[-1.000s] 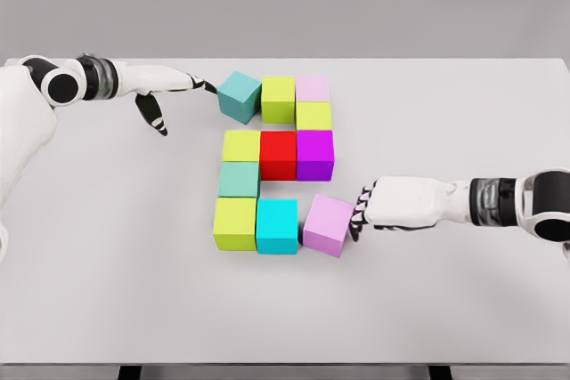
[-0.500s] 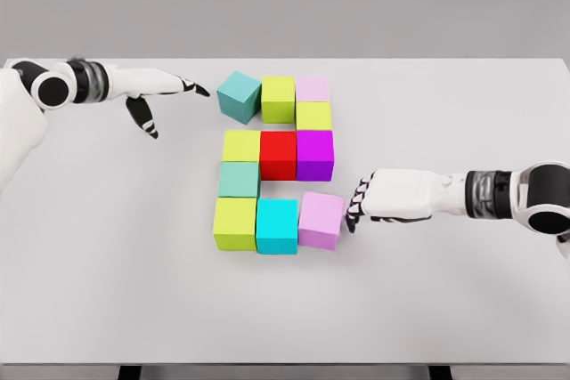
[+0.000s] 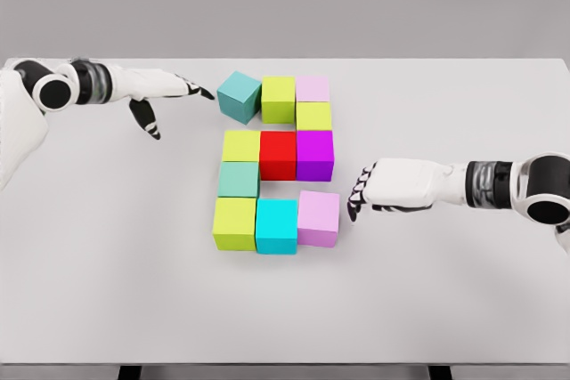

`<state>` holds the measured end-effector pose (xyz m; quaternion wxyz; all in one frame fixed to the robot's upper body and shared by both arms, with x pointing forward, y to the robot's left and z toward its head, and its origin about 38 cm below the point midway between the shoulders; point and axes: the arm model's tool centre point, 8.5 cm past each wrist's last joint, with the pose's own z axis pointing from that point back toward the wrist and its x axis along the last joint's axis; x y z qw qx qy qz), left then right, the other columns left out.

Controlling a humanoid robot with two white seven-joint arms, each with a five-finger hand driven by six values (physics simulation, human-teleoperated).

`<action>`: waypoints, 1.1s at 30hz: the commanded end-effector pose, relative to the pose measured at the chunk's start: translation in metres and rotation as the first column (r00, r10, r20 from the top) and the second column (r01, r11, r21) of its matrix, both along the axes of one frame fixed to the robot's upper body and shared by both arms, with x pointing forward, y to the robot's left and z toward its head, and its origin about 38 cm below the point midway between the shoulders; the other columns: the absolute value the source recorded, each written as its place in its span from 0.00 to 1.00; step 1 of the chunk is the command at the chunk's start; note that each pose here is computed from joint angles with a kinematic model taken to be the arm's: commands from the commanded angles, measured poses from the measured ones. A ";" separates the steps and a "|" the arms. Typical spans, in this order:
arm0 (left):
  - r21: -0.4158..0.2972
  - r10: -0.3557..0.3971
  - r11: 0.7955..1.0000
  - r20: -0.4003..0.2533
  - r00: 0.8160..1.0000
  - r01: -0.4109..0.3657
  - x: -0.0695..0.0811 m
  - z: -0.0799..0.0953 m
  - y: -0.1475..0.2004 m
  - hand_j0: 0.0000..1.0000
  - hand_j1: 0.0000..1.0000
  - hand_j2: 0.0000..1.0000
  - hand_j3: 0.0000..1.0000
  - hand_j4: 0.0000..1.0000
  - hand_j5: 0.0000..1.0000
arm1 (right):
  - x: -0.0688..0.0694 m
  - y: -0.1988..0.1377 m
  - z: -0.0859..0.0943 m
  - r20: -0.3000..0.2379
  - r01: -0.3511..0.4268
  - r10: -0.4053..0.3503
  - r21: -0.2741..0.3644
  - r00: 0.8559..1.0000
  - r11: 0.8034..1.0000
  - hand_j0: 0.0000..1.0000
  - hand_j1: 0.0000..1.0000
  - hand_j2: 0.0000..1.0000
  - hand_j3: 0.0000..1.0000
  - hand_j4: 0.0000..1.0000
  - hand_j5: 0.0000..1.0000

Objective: Assemble the squares on the desktop into the number 2

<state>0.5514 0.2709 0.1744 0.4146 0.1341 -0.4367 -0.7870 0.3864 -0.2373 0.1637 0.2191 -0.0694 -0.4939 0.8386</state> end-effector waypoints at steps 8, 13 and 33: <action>0.039 -0.063 0.997 0.078 0.995 0.060 -0.013 0.026 0.013 1.00 1.00 1.00 1.00 1.00 1.00 | 0.005 -0.002 0.004 0.000 0.019 -0.019 0.027 1.000 0.999 0.55 0.55 0.55 0.55 0.55 0.55; 0.066 -0.084 0.995 0.116 0.990 0.076 -0.020 0.041 0.024 1.00 1.00 1.00 1.00 1.00 1.00 | 0.007 -0.004 0.009 0.011 0.029 -0.030 0.038 0.999 0.999 0.55 0.55 0.55 0.55 0.55 0.55; 0.019 -0.187 0.982 0.091 0.978 0.186 -0.030 0.017 -0.030 1.00 1.00 1.00 1.00 1.00 1.00 | 0.020 0.007 0.010 0.009 0.060 -0.062 0.114 0.998 0.992 0.54 0.54 0.54 0.54 0.54 0.54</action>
